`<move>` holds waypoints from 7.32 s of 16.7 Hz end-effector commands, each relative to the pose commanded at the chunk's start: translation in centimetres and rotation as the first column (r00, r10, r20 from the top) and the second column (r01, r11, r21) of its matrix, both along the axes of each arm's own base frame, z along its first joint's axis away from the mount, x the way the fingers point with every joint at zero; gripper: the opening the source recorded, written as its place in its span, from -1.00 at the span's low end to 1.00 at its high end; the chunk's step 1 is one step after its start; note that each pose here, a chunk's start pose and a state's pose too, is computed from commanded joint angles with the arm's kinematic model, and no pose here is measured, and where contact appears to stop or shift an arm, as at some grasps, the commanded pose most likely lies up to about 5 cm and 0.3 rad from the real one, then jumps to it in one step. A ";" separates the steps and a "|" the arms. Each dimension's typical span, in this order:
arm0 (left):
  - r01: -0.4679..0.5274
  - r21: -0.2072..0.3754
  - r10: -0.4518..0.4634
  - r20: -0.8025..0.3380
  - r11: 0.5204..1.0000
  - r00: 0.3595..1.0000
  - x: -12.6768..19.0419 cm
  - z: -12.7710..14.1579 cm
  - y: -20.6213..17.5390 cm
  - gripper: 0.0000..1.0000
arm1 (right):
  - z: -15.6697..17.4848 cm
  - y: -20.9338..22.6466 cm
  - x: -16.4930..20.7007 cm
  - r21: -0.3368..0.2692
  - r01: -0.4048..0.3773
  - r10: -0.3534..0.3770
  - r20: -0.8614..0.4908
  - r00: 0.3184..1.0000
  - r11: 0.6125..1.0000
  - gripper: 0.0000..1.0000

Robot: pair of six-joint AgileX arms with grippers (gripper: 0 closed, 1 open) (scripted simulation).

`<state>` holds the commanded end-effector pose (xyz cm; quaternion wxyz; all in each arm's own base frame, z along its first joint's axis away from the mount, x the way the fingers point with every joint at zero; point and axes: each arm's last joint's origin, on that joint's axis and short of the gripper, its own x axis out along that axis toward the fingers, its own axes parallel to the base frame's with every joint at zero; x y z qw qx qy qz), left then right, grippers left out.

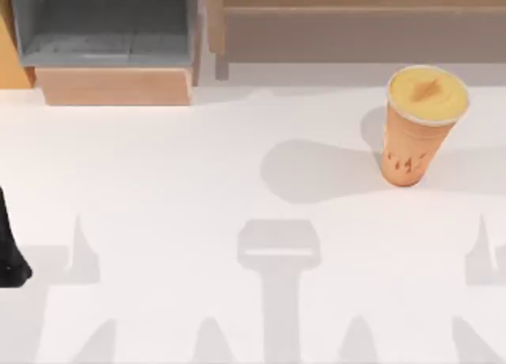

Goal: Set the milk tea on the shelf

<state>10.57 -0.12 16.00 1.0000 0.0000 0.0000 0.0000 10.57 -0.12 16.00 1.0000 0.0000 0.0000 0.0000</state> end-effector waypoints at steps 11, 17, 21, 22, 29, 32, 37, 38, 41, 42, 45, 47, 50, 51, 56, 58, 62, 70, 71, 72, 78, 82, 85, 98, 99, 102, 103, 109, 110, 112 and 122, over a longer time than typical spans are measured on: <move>0.000 0.000 0.000 0.000 1.000 1.000 0.0 0.0 0.0 1.00 | 2.6 1.7 3.1 0.019 0.010 -0.010 0.017 1.000 1.000 1.00; 0.000 0.000 0.000 0.000 1.000 1.000 0.0 0.0 0.0 1.00 | 1.3 5.9 8.0 0.025 0.009 -0.008 -0.035 0.999 1.000 1.00; 0.000 0.000 0.000 0.000 1.000 1.000 0.0 0.0 0.0 1.00 | -1.7 9.5 10.1 0.016 0.009 -0.008 -0.067 0.998 1.000 1.00; 0.000 0.000 0.000 0.000 1.000 1.000 0.0 0.0 0.0 1.00 | -2.6 10.3 10.4 0.012 0.009 -0.008 -0.074 0.997 1.000 1.00; 0.000 0.000 0.000 0.000 1.000 1.000 0.0 0.0 0.0 1.00 | -7.5 13.7 10.8 -0.010 0.015 -0.016 -0.098 0.995 1.000 1.00; 0.000 0.000 0.000 0.000 1.000 1.000 0.0 0.0 0.0 1.00 | -7.7 13.9 10.7 -0.011 0.016 -0.017 -0.099 0.995 1.000 1.00; 0.000 0.000 0.000 0.000 1.000 1.000 0.0 0.0 0.0 1.00 | -7.8 13.9 11.1 -0.012 0.018 -0.019 -0.101 0.995 1.000 1.00; 0.000 0.000 0.000 0.000 1.000 1.000 0.0 0.0 0.0 1.00 | -7.8 13.9 11.7 -0.012 0.017 -0.018 -0.100 0.995 1.000 1.00; 0.000 0.000 0.000 0.000 1.000 1.000 0.0 0.0 0.0 1.00 | -8.1 14.1 14.4 -0.011 0.016 -0.017 -0.099 0.995 1.000 1.00; 0.000 0.000 0.000 0.000 1.000 1.000 0.0 0.0 0.0 1.00 | -8.2 14.1 15.4 -0.011 0.016 -0.017 -0.099 0.995 1.000 1.00; 0.000 0.000 0.000 0.000 1.000 1.000 0.0 0.0 0.0 1.00 | -8.5 13.9 18.0 -0.011 0.016 -0.017 -0.098 0.995 1.000 1.00; 0.000 0.000 0.000 0.000 1.000 1.000 0.0 0.0 0.0 1.00 | -8.5 13.8 18.7 -0.011 0.016 -0.017 -0.099 0.995 1.000 1.00; 0.000 0.000 0.000 0.000 1.000 1.000 0.0 0.0 0.0 1.00 | -8.5 13.8 18.7 -0.011 0.016 -0.017 -0.099 0.995 1.000 1.00; 0.000 0.000 0.000 0.000 1.000 1.000 0.0 0.0 0.0 1.00 | -8.5 13.8 18.7 -0.011 0.016 -0.017 -0.099 0.995 1.000 0.85; 0.000 0.000 0.000 0.000 1.000 1.000 0.0 0.0 0.0 1.00 | -8.5 13.8 18.7 -0.011 0.016 -0.017 -0.099 0.995 1.000 0.10; 0.000 0.000 0.000 0.000 1.000 1.000 0.0 0.0 0.0 1.00 | -8.5 13.8 18.7 -0.011 0.016 -0.017 -0.099 0.995 1.000 -0.21; 0.000 0.000 0.000 0.000 1.000 1.000 0.0 0.0 0.0 1.00 | -8.5 13.8 18.7 -0.011 0.016 -0.017 -0.099 0.995 1.000 -0.81; 0.000 0.000 0.000 0.000 1.000 1.000 0.0 0.0 0.0 1.00 | -8.5 13.8 18.7 -0.011 0.016 -0.017 -0.099 0.995 1.000 -1.00; 0.000 0.000 0.000 0.000 1.000 1.000 0.0 0.0 0.0 1.00 | -8.5 13.8 18.7 -0.011 0.016 -0.017 -0.099 0.995 1.000 -1.00; 0.000 0.000 0.000 0.000 1.000 1.000 0.0 0.0 0.0 1.00 | -8.5 13.8 18.7 -0.010 0.015 -0.016 -0.098 0.995 1.000 -1.00; 0.000 0.000 0.000 0.000 1.000 1.000 0.0 0.0 0.0 1.00 | -7.5 13.8 18.7 -0.010 0.015 -0.016 -0.098 0.995 1.000 -1.00; 0.000 0.000 0.000 0.000 1.000 1.000 0.0 0.0 0.0 1.00 | -7.6 13.8 18.7 -0.008 0.015 -0.016 -0.099 0.995 1.000 -1.00; 0.000 0.000 0.000 0.000 1.000 1.000 0.0 0.0 0.0 1.00 | -5.6 14.9 19.5 0.038 -0.009 0.010 -0.018 1.000 0.999 -1.00; 0.000 0.000 0.000 0.000 1.000 1.000 0.0 0.0 0.0 1.00 | 5.7 23.9 25.3 0.112 -0.163 0.149 0.129 0.980 0.980 -1.00; 0.000 0.000 0.000 0.000 1.000 1.000 0.0 0.0 0.0 1.00 | 6.5 24.2 25.9 0.107 -0.159 0.146 0.119 0.982 0.982 -1.00; 0.000 0.000 0.000 0.000 1.000 1.000 0.0 0.0 0.0 1.00 | 8.7 24.5 27.7 0.078 -0.126 0.121 0.064 0.991 0.989 -1.00; 0.000 0.000 0.000 0.000 1.000 1.000 0.0 0.0 0.0 1.00 | 9.3 24.4 28.3 0.065 -0.110 0.108 0.041 0.993 0.992 -1.00; 0.000 0.000 0.000 0.000 1.000 1.000 0.0 0.0 0.0 1.00 | 11.8 22.4 31.2 -0.001 -0.006 0.006 -0.080 0.997 1.000 -1.00; 0.000 0.000 0.000 0.000 1.000 1.000 0.0 0.0 0.0 1.00 | 12.1 22.1 31.4 -0.005 0.004 -0.005 -0.088 0.996 1.000 -1.00; 0.000 0.000 0.000 0.000 1.000 1.000 0.0 0.0 0.0 1.00 | 12.4 21.9 31.6 -0.008 0.013 -0.014 -0.093 0.996 1.000 -1.00; 0.000 0.000 0.000 0.000 1.000 1.000 0.0 0.0 0.0 1.00 | 10.8 22.0 33.8 -0.005 0.011 -0.011 -0.089 0.996 1.000 -1.00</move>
